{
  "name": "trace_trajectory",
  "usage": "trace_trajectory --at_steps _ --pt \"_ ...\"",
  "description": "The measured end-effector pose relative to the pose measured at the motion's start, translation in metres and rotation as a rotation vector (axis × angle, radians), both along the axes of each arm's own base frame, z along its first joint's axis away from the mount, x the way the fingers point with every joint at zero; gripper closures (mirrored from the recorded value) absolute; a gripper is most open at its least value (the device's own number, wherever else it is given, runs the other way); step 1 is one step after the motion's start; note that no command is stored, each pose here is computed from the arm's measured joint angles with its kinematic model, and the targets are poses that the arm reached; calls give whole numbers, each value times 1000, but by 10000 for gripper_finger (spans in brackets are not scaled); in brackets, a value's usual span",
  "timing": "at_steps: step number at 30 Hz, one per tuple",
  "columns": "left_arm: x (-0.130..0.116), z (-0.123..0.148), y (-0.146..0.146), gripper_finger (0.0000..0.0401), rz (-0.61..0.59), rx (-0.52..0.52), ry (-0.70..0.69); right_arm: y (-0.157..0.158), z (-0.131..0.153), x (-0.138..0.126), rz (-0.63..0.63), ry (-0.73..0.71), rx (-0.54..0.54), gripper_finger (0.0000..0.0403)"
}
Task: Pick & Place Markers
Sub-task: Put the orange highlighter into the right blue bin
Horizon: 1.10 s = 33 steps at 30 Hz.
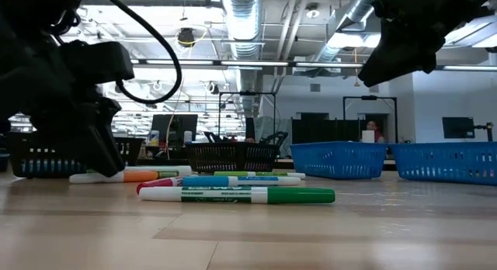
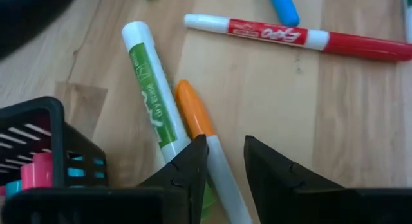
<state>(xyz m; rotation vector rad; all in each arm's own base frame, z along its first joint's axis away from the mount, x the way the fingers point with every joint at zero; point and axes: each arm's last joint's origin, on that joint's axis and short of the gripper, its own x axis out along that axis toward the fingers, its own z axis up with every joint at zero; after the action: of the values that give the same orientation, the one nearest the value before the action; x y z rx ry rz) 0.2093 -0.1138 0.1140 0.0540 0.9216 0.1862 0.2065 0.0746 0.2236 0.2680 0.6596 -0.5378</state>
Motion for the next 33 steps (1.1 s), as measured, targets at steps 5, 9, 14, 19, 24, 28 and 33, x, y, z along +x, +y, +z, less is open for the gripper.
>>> trace_trajectory --at_steps 5,9,14,19,24,28,33 --pt "-3 -5 3 299 34 -29 18 0 0 0 0 -2 1 274" --pt "-4 -3 3 299 17 -28 20 1 1 1 0 -17 7 274" --pt "-5 -1 4 300 9 -36 24 0 1 1 -2 -18 6 274" --pt "-10 -7 6 321 6 -64 37 1 2 2 -1 -30 12 274" --pt "-9 -7 5 369 -7 -77 11 4 8 9 59 -97 -9 274" --pt "-3 -2 2 370 -56 -73 -45 10 18 21 172 -183 -98 274" --pt "11 24 -5 359 -103 2 -167 21 15 47 410 -239 -210 274"
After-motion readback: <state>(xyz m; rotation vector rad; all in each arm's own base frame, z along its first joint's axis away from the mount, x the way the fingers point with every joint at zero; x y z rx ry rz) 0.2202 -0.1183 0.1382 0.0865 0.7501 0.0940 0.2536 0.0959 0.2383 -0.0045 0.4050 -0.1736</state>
